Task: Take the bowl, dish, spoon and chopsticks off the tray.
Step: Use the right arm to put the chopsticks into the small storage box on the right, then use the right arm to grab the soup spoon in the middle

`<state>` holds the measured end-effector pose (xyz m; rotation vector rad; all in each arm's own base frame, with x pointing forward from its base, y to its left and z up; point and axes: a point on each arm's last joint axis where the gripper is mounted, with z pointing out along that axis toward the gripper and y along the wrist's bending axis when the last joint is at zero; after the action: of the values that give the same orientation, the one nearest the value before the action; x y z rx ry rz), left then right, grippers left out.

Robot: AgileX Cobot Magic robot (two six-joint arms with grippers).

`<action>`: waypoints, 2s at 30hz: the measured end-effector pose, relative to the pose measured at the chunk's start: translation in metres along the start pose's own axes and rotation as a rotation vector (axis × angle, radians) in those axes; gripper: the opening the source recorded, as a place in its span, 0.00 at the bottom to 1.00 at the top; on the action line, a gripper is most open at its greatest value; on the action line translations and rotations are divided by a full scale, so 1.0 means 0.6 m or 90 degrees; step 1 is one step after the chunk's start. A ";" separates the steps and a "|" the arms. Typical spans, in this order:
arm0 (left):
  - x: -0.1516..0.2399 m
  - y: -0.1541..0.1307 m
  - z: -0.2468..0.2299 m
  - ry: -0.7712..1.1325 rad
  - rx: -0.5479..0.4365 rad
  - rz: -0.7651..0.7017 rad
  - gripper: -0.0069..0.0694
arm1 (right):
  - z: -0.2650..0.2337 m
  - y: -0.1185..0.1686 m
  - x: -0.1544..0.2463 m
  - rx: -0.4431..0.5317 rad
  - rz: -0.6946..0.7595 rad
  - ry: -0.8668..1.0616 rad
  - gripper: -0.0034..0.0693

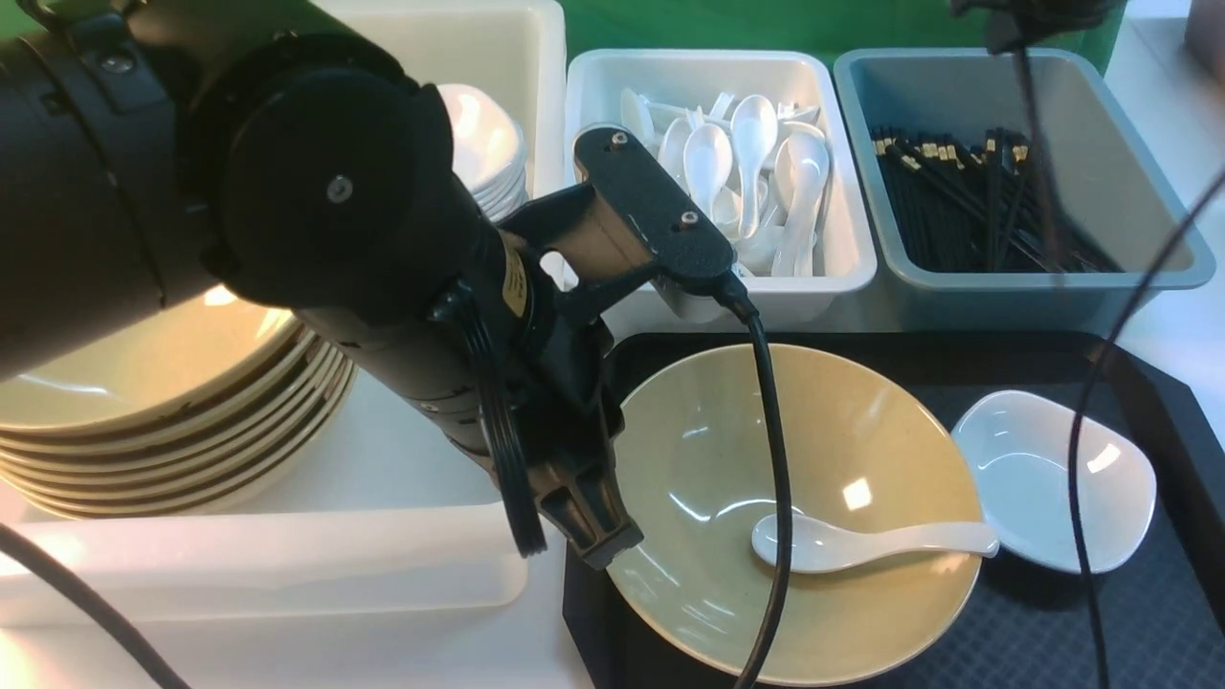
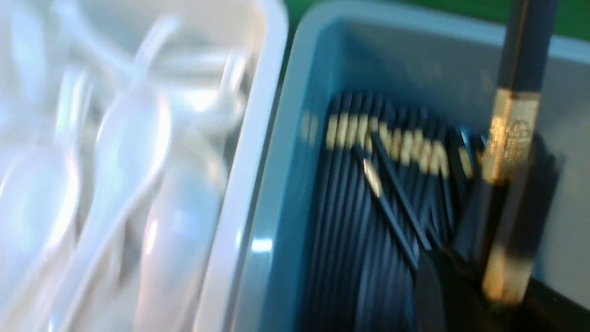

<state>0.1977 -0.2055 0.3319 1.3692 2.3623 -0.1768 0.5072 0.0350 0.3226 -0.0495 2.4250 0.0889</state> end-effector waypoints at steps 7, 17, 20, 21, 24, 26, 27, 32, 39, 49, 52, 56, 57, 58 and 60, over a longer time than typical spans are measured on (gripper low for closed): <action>0.006 -0.002 0.000 0.027 0.007 -0.004 0.08 | 0.137 -0.057 0.006 0.004 0.130 -0.030 0.15; 0.008 -0.002 0.000 0.033 0.008 -0.022 0.08 | 0.175 -0.069 0.037 0.012 0.139 0.040 0.46; 0.008 -0.002 0.000 0.033 0.008 -0.023 0.08 | 0.149 -0.067 0.025 0.011 0.137 0.037 0.67; 0.008 -0.002 0.000 0.033 0.008 -0.026 0.08 | 0.125 -0.065 0.016 0.009 0.134 0.030 0.74; 0.009 -0.002 0.000 0.036 0.008 -0.033 0.08 | 0.070 -0.059 -0.010 -0.001 0.125 -0.010 0.81; 0.009 -0.002 0.000 0.038 0.009 -0.033 0.08 | 0.007 -0.047 -0.036 -0.037 0.114 -0.058 0.83; 0.009 -0.002 0.000 0.040 0.009 -0.033 0.08 | -0.022 -0.040 -0.046 -0.061 0.105 -0.079 0.84; 0.010 -0.002 0.000 0.042 0.008 -0.037 0.08 | -0.095 -0.006 -0.066 -0.139 0.077 -0.128 0.82; 0.029 0.029 -0.004 0.077 0.009 -0.113 0.08 | -0.200 0.094 -0.075 -0.227 -0.020 -0.185 0.53; 0.087 0.102 -0.096 -0.041 0.000 -0.220 0.08 | -0.234 0.209 -0.047 -0.345 -0.148 -0.149 0.10; 0.099 0.099 -0.122 -0.069 -0.019 -0.223 0.08 | -0.216 0.209 -0.035 -0.333 -0.167 -0.108 0.10; 0.111 0.087 -0.138 -0.089 -0.028 -0.220 0.08 | -0.253 0.194 -0.024 -0.285 -0.197 -0.099 0.10; 0.114 0.084 -0.141 -0.092 -0.029 -0.219 0.08 | -0.269 0.188 -0.019 -0.269 -0.207 -0.097 0.10; 0.117 0.081 -0.143 -0.096 -0.031 -0.218 0.08 | -0.279 0.183 -0.012 -0.256 -0.216 -0.089 0.10; 0.123 0.077 -0.144 -0.097 -0.032 -0.218 0.08 | -0.313 0.176 0.002 -0.229 -0.240 -0.092 0.10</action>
<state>0.1805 -0.0961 0.3851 0.8854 2.4353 -0.3048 0.3775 0.1254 0.4684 -0.6370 2.1877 0.3411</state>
